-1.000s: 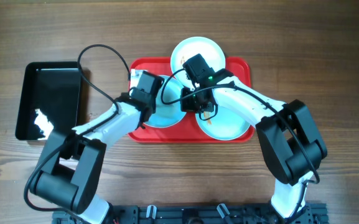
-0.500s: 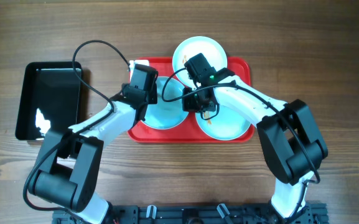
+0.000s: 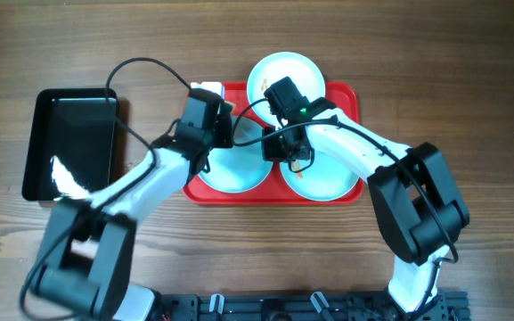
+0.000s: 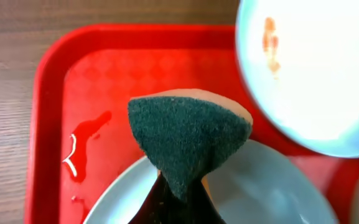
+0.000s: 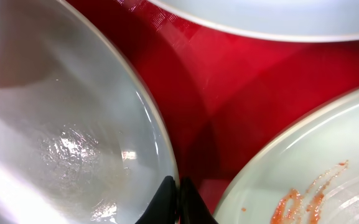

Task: Clean dirty plates on tray and stack at the side
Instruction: 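Wipe the sponge along the plate's left rim near the red tray edge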

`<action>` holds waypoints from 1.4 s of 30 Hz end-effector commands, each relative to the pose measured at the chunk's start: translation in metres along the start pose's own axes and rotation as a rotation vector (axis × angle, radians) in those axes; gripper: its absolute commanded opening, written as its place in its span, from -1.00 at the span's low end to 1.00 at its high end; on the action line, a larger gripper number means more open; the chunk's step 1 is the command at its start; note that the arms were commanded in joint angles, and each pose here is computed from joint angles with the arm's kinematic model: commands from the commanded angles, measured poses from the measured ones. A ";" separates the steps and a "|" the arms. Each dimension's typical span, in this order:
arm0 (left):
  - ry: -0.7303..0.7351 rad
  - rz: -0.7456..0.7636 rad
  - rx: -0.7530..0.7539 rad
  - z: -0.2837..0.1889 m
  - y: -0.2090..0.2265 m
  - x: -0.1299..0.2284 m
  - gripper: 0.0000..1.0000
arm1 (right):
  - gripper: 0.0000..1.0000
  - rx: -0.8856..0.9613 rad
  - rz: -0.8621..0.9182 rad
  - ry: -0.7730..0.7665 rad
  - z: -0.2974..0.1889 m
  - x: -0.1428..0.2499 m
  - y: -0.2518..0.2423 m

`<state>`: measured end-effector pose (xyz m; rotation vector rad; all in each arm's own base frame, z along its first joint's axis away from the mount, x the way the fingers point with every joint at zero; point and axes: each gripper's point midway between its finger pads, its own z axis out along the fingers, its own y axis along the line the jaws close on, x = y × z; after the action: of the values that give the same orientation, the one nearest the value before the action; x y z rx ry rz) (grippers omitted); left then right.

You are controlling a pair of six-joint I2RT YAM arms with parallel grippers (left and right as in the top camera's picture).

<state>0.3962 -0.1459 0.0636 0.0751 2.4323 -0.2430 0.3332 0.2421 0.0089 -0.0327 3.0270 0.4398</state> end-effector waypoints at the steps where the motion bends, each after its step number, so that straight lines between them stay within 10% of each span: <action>1: 0.000 0.001 0.045 -0.032 -0.006 -0.006 -0.92 | -0.91 0.044 -0.010 0.007 0.008 0.000 -0.010; 15: 0.374 -0.101 0.173 -0.019 -0.027 0.082 -0.92 | -0.91 0.052 0.016 0.005 0.008 0.000 -0.012; 42: 0.297 0.102 -0.481 -0.005 0.090 0.083 -0.92 | -0.91 0.066 0.013 0.006 0.008 0.001 -0.014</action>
<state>0.3414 -0.1130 0.0102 0.0478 2.7395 0.0249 0.3328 0.2442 0.0092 -0.0327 3.0250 0.4468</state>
